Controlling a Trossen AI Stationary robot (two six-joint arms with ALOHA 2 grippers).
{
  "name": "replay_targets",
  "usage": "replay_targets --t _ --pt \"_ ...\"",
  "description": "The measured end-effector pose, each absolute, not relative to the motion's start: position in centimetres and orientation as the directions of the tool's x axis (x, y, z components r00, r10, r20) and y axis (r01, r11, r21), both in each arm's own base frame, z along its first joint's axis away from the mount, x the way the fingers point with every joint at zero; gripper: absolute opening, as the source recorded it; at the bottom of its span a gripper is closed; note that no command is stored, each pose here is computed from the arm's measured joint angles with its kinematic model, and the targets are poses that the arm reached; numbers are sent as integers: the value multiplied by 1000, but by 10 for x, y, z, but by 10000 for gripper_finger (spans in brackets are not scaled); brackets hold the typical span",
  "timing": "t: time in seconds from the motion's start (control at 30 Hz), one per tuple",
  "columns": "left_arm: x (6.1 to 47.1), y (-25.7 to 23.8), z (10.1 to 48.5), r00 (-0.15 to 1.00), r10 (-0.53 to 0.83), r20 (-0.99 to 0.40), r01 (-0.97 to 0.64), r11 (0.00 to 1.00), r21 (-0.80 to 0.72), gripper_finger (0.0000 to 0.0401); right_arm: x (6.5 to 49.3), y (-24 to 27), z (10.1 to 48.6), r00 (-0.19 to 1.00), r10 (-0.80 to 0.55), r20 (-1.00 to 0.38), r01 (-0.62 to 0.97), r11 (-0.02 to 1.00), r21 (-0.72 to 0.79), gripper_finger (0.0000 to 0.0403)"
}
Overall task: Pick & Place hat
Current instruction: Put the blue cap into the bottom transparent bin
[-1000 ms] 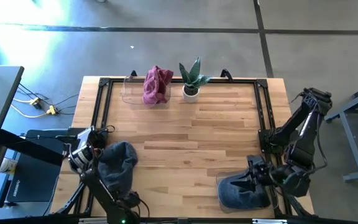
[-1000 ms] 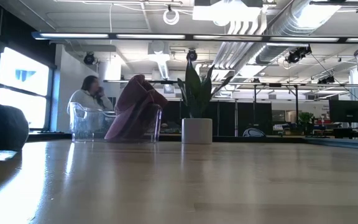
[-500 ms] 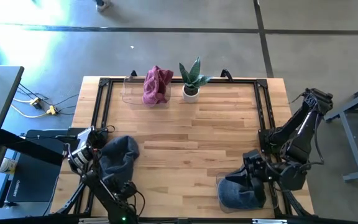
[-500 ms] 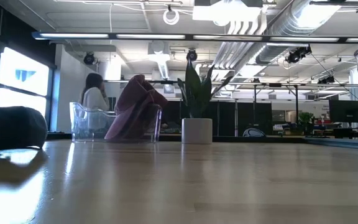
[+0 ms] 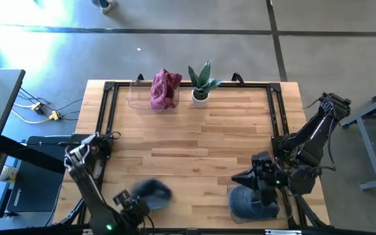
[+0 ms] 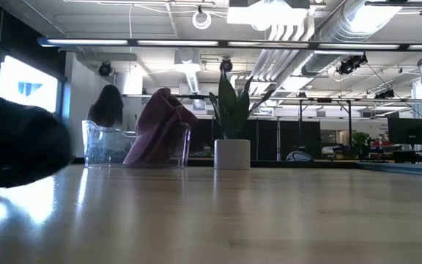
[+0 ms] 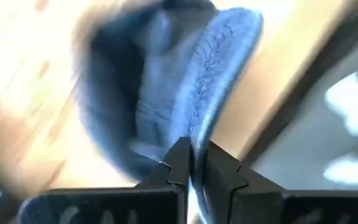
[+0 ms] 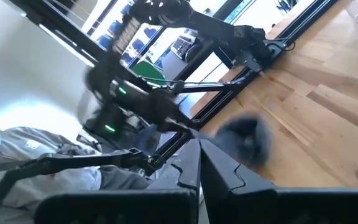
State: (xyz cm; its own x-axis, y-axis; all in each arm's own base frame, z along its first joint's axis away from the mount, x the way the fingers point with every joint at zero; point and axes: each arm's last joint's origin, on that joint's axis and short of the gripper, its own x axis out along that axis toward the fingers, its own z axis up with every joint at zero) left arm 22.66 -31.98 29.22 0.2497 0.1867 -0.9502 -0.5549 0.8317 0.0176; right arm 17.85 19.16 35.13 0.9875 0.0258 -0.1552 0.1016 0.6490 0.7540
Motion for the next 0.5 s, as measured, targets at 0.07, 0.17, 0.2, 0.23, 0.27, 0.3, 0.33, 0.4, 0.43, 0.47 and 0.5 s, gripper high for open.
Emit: replay_targets --t 0.07,0.17,0.2,0.23,0.27,0.3,0.33,0.4,0.43,0.47,0.5 --pt "228 -314 323 401 172 -900 -585 804 -106 7 180 190 352 988 20 -154 104 651 752 1" --pt "226 -302 354 586 231 -777 -612 754 -238 5 183 188 352 988 13 -154 109 648 754 2" --pt "222 -300 358 623 251 -741 -612 746 -262 4 183 188 352 988 13 -154 109 648 754 2" --pt "219 -299 359 651 276 -707 -615 738 -278 3 184 187 352 988 12 -155 110 649 753 1" --pt "215 -297 357 665 299 -684 -624 726 -289 2 185 188 351 988 9 -156 113 650 752 1" --pt "212 -294 352 662 320 -678 -643 708 -293 3 186 188 350 988 6 -155 114 649 752 1" --pt "209 -291 345 650 337 -681 -666 684 -298 2 187 190 349 988 3 -153 115 648 753 1" --pt "204 -283 327 607 371 -703 -728 613 -306 2 192 195 345 988 3 -152 114 647 754 2" --pt "200 -280 316 591 379 -713 -752 578 -316 2 195 198 343 989 2 -148 112 644 757 2" --pt "198 -277 305 586 379 -716 -769 539 -344 2 198 201 340 989 6 -148 110 643 758 1" --pt "197 -274 294 590 372 -717 -778 500 -381 2 201 205 337 989 17 -147 101 645 757 1"
